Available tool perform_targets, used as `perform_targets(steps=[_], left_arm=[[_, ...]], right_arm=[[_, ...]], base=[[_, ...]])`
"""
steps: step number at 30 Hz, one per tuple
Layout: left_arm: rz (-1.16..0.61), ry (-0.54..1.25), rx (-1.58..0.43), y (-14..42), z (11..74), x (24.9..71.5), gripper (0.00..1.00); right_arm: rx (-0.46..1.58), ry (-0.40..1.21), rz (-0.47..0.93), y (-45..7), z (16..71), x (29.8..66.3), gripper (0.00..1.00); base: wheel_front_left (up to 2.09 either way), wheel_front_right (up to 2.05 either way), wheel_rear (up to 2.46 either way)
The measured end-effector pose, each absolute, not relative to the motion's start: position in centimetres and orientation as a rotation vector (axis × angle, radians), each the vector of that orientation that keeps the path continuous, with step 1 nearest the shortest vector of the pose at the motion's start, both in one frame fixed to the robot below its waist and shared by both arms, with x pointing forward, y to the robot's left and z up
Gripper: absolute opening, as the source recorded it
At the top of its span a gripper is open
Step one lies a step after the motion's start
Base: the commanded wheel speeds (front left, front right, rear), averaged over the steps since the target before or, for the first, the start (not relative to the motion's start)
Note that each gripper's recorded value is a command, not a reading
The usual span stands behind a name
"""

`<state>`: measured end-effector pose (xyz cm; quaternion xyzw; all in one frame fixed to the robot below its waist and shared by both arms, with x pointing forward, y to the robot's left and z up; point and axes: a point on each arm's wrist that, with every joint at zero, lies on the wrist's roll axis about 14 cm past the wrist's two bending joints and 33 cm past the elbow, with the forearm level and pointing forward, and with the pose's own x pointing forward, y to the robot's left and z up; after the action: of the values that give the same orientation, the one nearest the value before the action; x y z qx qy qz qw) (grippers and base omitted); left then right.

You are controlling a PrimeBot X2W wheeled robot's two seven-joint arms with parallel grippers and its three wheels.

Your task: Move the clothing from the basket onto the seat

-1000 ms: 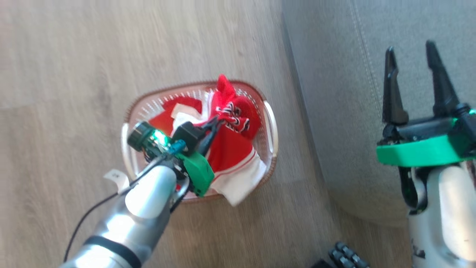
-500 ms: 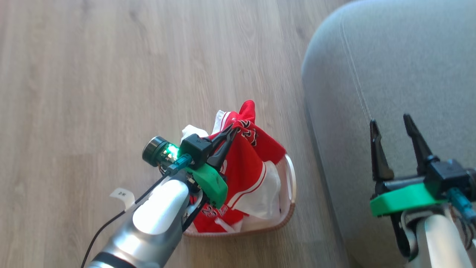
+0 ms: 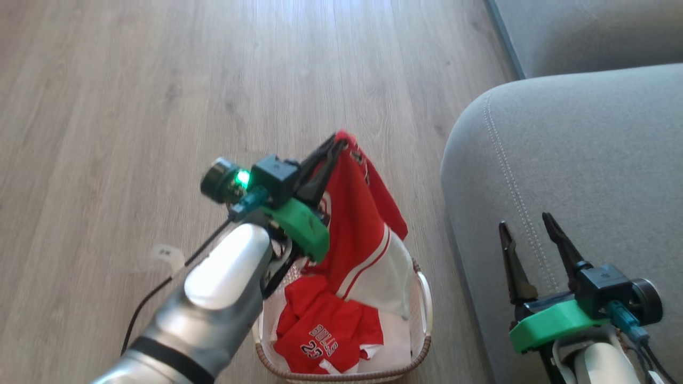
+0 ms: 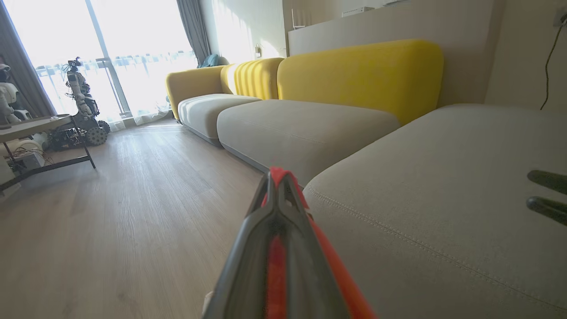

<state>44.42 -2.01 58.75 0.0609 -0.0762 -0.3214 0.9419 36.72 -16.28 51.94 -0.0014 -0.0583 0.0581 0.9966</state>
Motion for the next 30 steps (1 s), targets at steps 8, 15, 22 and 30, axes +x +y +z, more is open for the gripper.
perform_targets(steps=[8, 15, 22, 30], left_arm=[[-0.653, -0.233, 0.145, -1.9, 62.8, 44.3, 0.00], [-0.663, -0.272, 0.166, -1.9, 64.7, 43.9, 0.00], [-0.668, -0.308, 0.157, -2.1, 65.6, 43.4, 0.00], [-0.674, -0.316, 0.159, -2.4, 65.9, 42.8, 0.00]], right_arm=[[0.005, -0.129, 0.151, -15.1, 52.3, 36.3, 1.00], [-0.019, -0.104, 0.192, -13.8, 51.6, 36.5, 1.00], [-0.106, -0.105, 0.316, -9.9, 51.7, 38.5, 1.00], [-0.127, -0.061, 0.527, -4.1, 50.5, 38.1, 1.00]], base=[[0.00, 0.00, 0.00], [0.00, 0.00, 0.00], [0.00, 0.00, 0.00], [0.00, 0.00, 0.00]])
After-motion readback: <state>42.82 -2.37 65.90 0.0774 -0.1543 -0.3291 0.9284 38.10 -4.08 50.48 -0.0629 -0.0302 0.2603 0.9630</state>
